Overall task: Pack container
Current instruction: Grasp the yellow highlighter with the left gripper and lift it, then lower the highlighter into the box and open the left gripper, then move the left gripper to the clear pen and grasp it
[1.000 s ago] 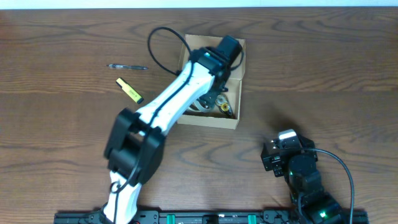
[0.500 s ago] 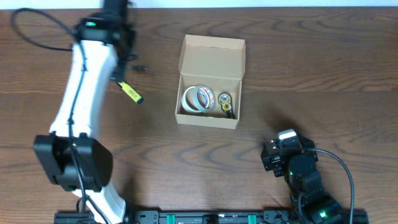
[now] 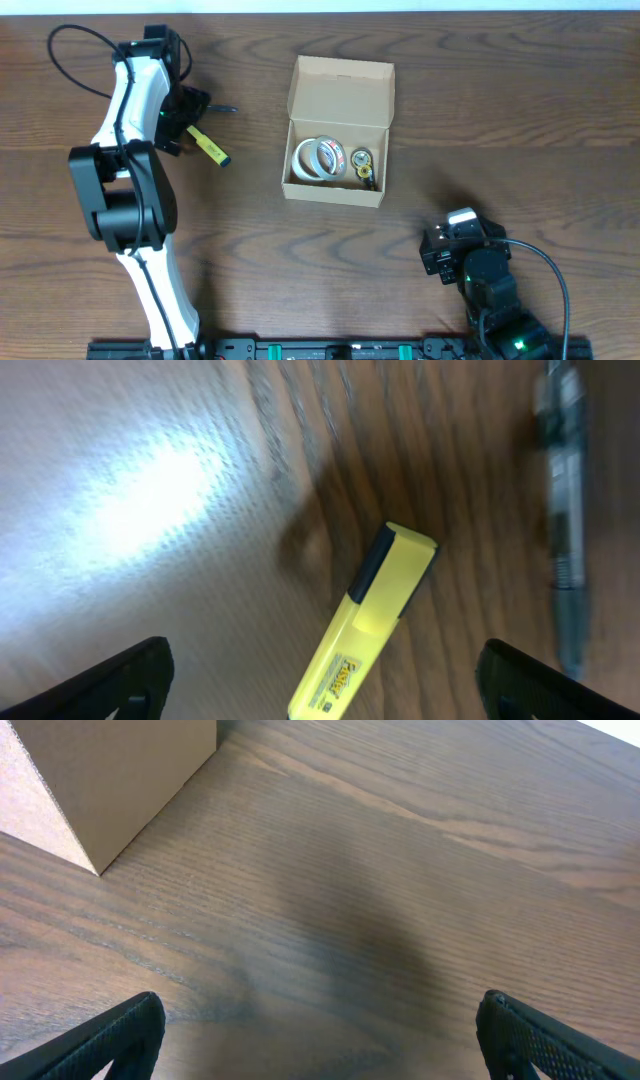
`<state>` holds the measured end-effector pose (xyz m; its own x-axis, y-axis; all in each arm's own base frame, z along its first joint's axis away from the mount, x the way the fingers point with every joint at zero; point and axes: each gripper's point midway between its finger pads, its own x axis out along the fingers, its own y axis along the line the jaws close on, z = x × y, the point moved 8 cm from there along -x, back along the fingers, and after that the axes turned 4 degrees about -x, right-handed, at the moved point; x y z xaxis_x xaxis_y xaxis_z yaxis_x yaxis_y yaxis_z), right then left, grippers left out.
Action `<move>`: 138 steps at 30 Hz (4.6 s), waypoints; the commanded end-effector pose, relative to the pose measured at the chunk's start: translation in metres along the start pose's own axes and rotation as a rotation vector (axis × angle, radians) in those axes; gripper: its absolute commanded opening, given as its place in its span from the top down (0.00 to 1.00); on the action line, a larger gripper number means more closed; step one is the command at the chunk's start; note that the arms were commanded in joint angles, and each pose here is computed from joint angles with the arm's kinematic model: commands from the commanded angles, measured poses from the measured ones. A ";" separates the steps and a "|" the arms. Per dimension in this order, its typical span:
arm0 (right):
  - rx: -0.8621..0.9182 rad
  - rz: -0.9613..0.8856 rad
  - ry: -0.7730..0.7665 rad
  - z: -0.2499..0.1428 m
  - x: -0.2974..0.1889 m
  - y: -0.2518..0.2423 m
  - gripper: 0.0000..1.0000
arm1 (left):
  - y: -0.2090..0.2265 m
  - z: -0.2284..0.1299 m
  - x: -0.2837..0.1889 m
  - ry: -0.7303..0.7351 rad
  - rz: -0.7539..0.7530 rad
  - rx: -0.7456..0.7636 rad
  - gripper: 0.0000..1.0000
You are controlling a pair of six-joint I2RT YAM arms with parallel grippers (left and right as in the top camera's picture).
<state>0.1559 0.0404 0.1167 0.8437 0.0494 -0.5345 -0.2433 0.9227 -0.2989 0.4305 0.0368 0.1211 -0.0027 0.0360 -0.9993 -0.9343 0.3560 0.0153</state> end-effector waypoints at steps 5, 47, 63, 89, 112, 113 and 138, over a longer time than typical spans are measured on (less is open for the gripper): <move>0.005 -0.012 -0.001 -0.001 0.000 -0.002 0.01 | -0.005 -0.007 0.024 0.075 0.012 0.115 0.00; 0.005 -0.012 -0.001 -0.001 0.000 -0.002 0.01 | -0.016 -0.031 0.063 0.149 0.004 0.139 0.78; 0.005 -0.012 -0.001 -0.001 0.000 -0.002 0.01 | -0.040 -0.084 -0.104 -0.170 -0.391 0.294 0.73; 0.005 -0.012 -0.001 -0.001 0.000 -0.001 0.01 | -0.038 -0.296 -0.089 0.017 -0.374 0.394 0.74; 0.005 -0.012 -0.001 -0.001 0.000 -0.001 0.01 | -0.038 -0.314 -0.031 0.072 -0.218 0.075 0.62; 0.005 -0.012 -0.001 -0.001 0.000 -0.001 0.01 | -0.038 -0.314 -0.031 0.070 -0.218 0.074 0.62; 0.005 -0.012 -0.001 -0.001 0.000 -0.001 0.01 | -0.012 -0.038 -0.114 -0.229 -0.287 -0.270 0.16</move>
<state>0.1559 0.0404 0.1167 0.8437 0.0494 -0.5345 -0.2433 0.9227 -0.2989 0.4114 -0.0175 0.2474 0.3541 0.2253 -0.9077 -0.9330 0.0188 -0.3593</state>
